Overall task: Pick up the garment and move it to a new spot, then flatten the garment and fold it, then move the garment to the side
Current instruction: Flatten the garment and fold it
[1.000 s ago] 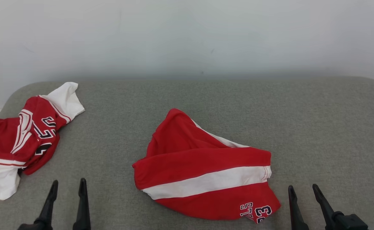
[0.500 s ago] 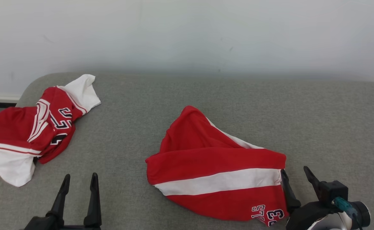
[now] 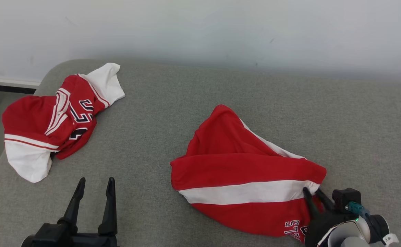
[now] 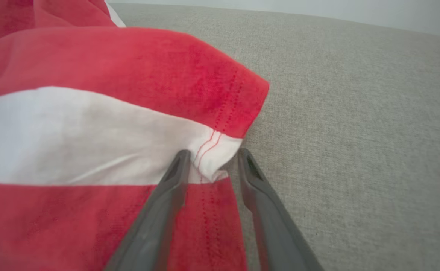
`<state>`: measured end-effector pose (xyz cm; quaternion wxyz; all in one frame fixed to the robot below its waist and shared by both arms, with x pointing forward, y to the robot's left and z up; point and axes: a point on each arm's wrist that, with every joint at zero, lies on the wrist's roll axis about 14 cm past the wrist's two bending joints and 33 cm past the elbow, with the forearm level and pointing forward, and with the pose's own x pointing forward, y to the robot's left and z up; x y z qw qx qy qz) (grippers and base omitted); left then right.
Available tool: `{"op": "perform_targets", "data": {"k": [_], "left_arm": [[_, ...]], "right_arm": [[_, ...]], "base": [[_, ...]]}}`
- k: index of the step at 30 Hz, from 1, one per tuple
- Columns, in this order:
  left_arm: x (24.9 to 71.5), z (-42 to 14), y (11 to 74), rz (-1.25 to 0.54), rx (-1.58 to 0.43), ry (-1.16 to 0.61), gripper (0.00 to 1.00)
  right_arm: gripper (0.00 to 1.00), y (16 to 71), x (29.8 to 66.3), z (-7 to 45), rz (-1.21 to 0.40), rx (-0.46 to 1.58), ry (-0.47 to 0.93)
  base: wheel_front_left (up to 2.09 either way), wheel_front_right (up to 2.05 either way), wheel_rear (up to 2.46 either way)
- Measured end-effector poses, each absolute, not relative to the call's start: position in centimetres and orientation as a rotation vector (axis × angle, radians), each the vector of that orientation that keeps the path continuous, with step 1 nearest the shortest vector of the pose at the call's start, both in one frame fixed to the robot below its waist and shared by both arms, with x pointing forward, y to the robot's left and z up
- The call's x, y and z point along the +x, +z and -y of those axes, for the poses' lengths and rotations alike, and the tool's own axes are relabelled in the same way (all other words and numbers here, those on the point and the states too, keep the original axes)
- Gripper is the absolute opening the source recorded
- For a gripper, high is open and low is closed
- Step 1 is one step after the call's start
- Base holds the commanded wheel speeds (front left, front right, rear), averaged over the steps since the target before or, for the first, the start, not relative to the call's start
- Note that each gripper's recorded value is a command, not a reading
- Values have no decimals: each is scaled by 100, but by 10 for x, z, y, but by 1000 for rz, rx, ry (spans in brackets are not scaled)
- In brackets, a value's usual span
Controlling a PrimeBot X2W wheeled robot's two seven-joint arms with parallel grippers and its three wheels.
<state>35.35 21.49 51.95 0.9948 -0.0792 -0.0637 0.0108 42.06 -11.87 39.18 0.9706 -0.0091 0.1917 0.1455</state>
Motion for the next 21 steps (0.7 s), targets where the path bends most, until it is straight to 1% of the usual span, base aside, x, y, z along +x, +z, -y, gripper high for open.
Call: {"op": "perform_targets", "data": {"k": [5,12,18,20,21], "left_arm": [[353,-218,519,127,-157,29,100],[353,-208,519,128,-168,3,100],[354,-192,514,113,-190,-36,100],[355,-186,512,106,-197,-49,100],[355,-186,512,106,-197,-49,100]], "right_arm": [[0,393,423,113,-368,7,306],[0,422,425,130,-253,0,282],[0,454,406,155,-123,8,239],[0,459,393,163,-95,7,222],[0,459,393,163,-95,7,222]], "base": [[0,0,0],[0,0,0],[0,0,0],[0,0,0],[0,0,0]]}}
